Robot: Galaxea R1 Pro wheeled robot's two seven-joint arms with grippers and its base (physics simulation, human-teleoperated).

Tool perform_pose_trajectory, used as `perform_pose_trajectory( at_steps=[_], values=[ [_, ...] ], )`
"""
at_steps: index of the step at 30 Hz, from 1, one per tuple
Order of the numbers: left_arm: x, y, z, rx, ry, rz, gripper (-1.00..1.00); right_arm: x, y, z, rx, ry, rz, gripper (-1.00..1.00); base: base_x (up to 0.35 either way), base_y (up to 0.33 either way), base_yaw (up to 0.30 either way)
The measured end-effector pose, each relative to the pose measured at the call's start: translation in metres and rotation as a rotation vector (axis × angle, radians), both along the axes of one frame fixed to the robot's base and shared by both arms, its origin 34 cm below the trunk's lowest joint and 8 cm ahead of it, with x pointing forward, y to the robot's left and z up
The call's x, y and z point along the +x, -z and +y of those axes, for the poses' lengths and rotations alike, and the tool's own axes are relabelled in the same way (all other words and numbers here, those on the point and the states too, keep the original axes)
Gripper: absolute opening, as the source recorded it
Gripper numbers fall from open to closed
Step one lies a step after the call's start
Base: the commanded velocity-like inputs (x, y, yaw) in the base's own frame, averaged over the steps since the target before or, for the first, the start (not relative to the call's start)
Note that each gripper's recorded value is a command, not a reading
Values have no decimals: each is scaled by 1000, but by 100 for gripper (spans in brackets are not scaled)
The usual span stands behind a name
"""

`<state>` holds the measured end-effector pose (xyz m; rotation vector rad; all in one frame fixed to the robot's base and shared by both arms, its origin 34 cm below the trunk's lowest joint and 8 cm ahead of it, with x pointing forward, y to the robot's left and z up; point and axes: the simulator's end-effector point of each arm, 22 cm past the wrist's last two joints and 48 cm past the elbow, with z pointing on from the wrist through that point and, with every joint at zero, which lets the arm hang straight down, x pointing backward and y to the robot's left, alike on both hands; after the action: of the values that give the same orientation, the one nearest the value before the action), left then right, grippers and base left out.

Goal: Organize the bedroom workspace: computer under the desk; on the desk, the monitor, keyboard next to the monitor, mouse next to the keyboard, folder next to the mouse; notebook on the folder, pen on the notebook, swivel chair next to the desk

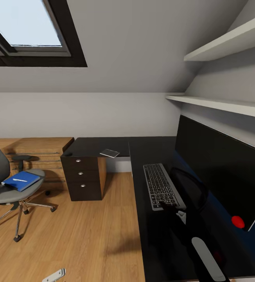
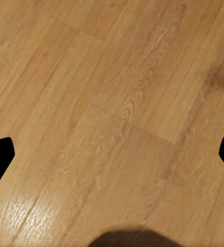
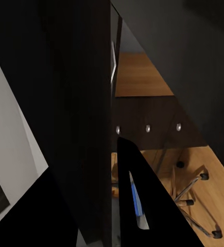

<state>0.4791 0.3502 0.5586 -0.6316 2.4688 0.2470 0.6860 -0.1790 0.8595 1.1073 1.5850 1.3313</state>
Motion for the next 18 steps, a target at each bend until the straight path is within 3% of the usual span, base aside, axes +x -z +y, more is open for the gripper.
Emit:
perform_pose_trajectory(
  at_steps=[15,18],
  values=[
    [0,0,0,-1,0,-1,100,-2,9,1,-8,-3,19,-100,-28,-25,0],
    [0,0,1,0,0,-2,100,-3,15,1,-5,-4,33,-100,-1,-196,0]
  ],
)
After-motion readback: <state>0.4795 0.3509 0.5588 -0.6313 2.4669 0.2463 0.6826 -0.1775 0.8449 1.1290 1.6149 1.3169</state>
